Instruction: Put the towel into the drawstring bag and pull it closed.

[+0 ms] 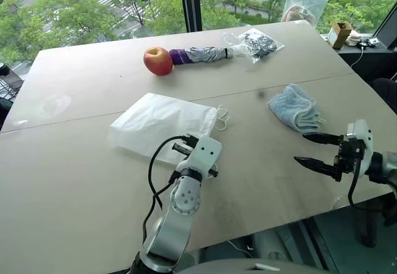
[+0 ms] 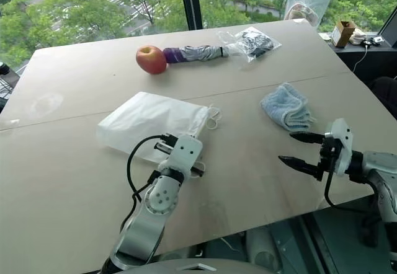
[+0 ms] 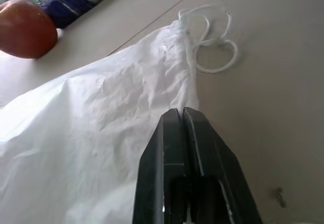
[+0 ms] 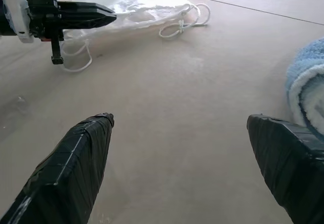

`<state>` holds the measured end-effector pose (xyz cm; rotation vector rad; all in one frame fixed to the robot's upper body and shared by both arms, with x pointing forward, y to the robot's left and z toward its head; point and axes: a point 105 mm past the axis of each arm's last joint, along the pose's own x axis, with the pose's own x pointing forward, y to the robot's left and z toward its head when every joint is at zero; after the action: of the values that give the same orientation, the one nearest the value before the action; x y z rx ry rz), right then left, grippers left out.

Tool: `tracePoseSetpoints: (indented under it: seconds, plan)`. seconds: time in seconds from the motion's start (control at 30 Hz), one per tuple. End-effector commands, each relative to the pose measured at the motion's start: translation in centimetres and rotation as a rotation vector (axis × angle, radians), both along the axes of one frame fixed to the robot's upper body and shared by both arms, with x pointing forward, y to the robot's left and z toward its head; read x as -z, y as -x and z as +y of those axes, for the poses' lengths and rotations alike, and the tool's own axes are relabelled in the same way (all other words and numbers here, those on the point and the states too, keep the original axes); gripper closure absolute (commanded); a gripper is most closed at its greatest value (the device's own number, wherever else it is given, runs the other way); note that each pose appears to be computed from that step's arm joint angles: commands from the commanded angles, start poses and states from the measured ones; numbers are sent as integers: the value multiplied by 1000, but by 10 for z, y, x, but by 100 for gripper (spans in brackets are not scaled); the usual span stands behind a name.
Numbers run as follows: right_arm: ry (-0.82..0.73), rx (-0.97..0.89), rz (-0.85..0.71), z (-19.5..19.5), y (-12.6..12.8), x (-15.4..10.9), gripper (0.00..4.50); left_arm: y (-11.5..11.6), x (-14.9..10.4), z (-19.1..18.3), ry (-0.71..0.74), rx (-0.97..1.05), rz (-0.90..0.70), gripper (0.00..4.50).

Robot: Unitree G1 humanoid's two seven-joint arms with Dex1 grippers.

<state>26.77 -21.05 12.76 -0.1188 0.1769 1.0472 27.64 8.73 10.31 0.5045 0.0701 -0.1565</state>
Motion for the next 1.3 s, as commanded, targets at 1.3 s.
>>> tracePoseSetpoints:
  seconds: [1.3]
  plan:
    - [189, 795, -64, -45, -133, 14, 0, -33, -97, 106, 202, 259, -352, 447]
